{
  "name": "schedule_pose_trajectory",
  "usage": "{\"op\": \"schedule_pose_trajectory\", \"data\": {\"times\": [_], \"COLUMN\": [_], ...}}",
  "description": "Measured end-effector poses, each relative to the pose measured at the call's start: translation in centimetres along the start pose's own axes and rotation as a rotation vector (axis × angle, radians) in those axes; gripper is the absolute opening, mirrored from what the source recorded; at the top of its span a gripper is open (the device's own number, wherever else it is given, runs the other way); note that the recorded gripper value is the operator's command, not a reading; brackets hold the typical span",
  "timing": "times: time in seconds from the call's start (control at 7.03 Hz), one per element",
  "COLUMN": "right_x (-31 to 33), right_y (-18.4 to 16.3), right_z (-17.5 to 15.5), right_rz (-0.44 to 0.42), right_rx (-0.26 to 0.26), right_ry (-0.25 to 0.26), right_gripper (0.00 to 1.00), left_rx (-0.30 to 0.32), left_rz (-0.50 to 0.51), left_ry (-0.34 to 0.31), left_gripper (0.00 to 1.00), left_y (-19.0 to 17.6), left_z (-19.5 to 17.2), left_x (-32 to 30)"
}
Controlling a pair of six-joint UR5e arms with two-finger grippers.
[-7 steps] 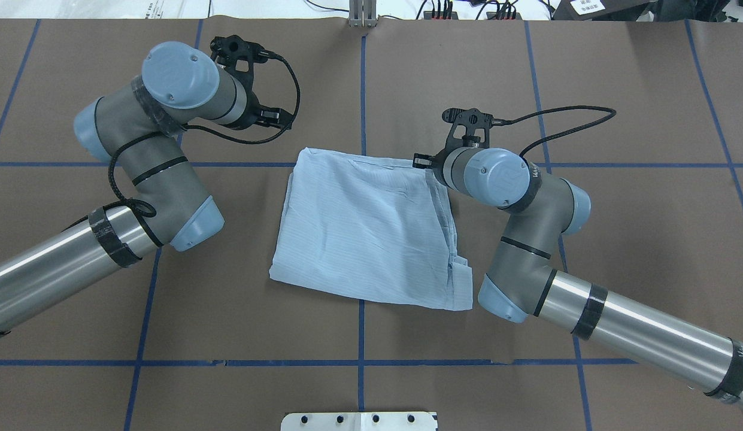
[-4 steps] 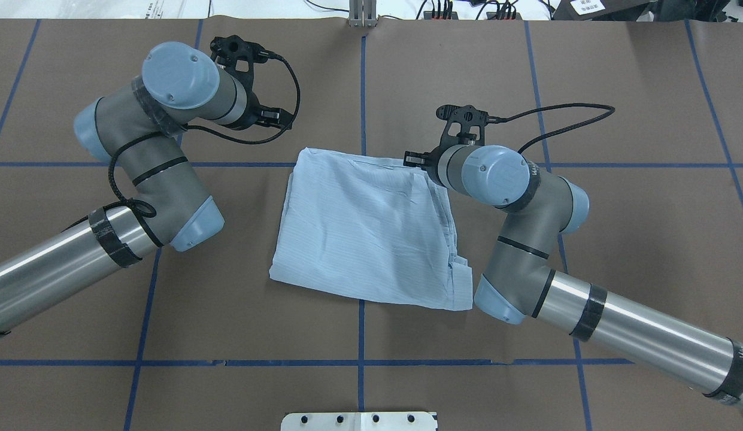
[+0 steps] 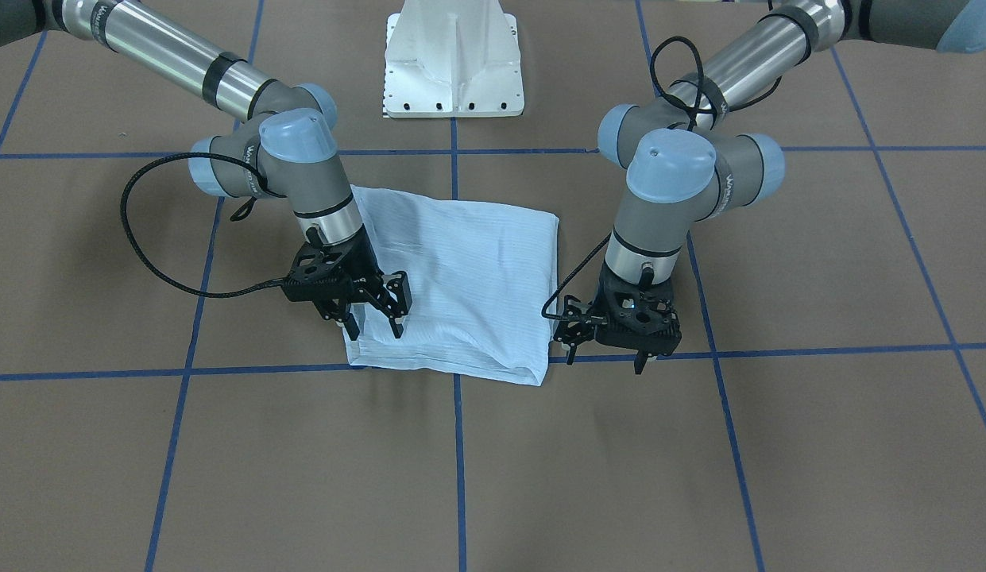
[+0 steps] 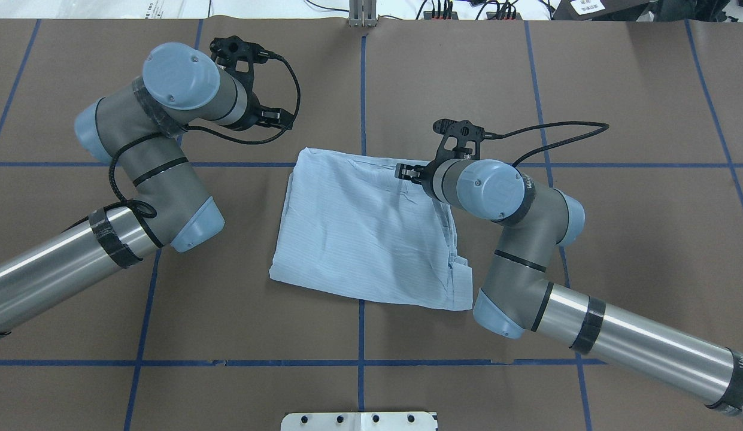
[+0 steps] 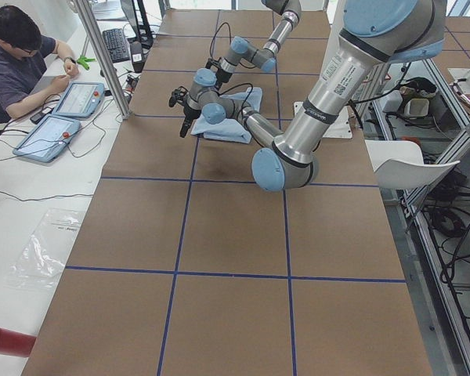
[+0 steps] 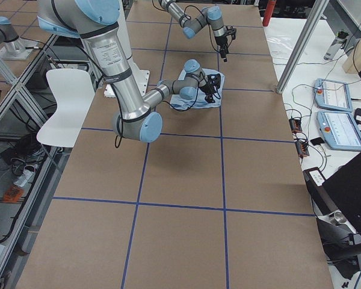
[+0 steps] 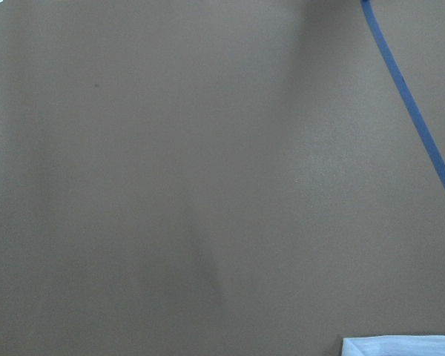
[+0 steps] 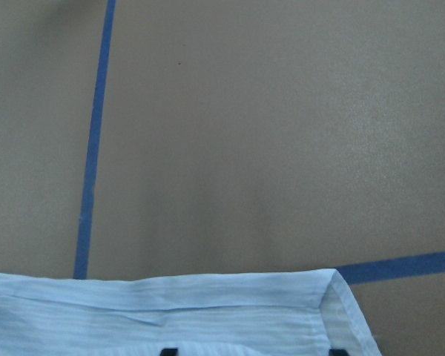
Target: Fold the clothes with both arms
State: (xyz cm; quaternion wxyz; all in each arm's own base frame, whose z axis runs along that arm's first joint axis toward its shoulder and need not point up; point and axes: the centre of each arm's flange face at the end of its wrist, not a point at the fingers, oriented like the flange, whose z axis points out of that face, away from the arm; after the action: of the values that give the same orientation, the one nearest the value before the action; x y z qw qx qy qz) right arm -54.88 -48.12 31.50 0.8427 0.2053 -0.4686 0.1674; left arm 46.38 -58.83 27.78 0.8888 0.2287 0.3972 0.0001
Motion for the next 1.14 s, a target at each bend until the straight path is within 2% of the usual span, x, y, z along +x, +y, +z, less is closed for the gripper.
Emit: {"op": "schedule_pose_trajectory", "data": {"times": [0.28, 0.43, 0.57, 1.14], "right_x": [-0.2, -0.2, -0.2, -0.6], "right_y": [0.9, 1.3, 1.7, 1.6], "right_z": [0.2, 0.3, 0.3, 0.0], "right_rz": [0.001, 0.0, -0.003, 0.0], "right_rx": [0.002, 0.004, 0.009, 0.018], "right_ry": [0.002, 0.004, 0.006, -0.004], "right_gripper": [0.66, 0.54, 0.01, 0.0], "left_rx": [-0.002, -0.003, -0.001, 0.007], "left_rz": [0.0, 0.0, 0.001, 0.004], "left_ry": [-0.003, -0.004, -0.002, 0.009], "left_gripper": [1.0, 1.0, 1.0, 1.0], "left_y": [0.1, 0.2, 0.2, 0.4], "left_z": [0.1, 0.2, 0.2, 0.3], "left_x": [-0.2, -0.3, -0.3, -0.7]}}
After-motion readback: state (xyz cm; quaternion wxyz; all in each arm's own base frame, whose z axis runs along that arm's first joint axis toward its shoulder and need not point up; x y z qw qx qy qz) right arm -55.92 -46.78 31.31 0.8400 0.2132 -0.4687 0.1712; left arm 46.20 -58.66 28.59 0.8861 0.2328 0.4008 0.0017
